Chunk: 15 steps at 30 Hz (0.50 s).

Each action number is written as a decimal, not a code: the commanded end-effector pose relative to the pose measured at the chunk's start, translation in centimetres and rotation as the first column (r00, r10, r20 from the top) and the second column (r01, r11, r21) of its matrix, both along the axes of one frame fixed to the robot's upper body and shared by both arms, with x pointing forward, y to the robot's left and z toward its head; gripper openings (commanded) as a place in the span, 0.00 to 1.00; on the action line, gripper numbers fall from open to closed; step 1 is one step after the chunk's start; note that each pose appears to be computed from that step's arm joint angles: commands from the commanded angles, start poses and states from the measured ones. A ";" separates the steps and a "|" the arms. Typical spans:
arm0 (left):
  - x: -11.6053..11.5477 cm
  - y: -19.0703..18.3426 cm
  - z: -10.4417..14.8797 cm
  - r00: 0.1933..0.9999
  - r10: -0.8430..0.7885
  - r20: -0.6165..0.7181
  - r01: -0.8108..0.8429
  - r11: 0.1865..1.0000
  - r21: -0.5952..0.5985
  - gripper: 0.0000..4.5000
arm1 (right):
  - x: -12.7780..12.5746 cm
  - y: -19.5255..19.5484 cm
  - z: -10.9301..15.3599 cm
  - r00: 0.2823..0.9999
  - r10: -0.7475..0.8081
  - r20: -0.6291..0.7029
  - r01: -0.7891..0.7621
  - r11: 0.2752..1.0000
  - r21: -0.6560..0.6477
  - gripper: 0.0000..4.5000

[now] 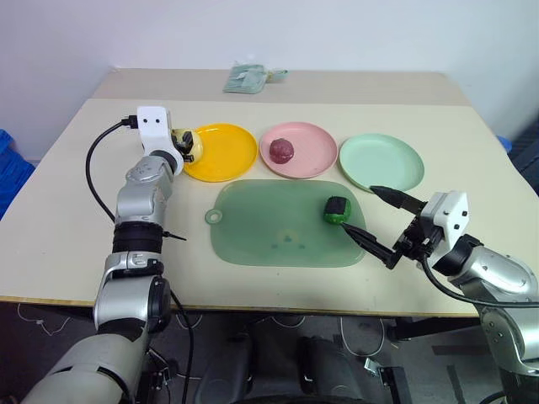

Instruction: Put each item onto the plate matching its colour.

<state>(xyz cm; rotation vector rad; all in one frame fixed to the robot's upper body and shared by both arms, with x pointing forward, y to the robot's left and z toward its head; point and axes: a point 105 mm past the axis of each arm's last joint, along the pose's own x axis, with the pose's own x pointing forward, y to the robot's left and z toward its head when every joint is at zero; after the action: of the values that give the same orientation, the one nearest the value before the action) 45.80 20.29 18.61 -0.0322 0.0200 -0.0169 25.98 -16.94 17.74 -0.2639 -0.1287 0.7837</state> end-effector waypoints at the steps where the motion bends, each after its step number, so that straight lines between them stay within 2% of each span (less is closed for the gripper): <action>1: 0.7 -0.4 3.1 0.995 -0.015 0.097 0.018 0.999 -0.026 0.51 | -0.1 0.2 0.8 0.999 0.003 0.048 -0.002 1.000 -0.011 1.00; 13: 1.4 -3.1 2.1 0.993 -0.104 0.064 0.109 0.990 -0.090 0.51 | -0.6 0.7 1.5 0.997 0.009 0.077 -0.011 1.000 0.016 1.00; 15: 1.4 -3.4 2.0 0.991 -0.122 0.057 0.128 0.985 -0.112 0.65 | -0.6 1.0 1.6 0.996 0.020 0.083 -0.022 1.000 0.023 1.00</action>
<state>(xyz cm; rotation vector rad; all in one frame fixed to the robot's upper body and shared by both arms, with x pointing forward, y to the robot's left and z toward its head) 47.00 17.21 17.71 -0.1277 0.0497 -0.1197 25.86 -16.64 17.84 -0.2633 -0.1422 0.7689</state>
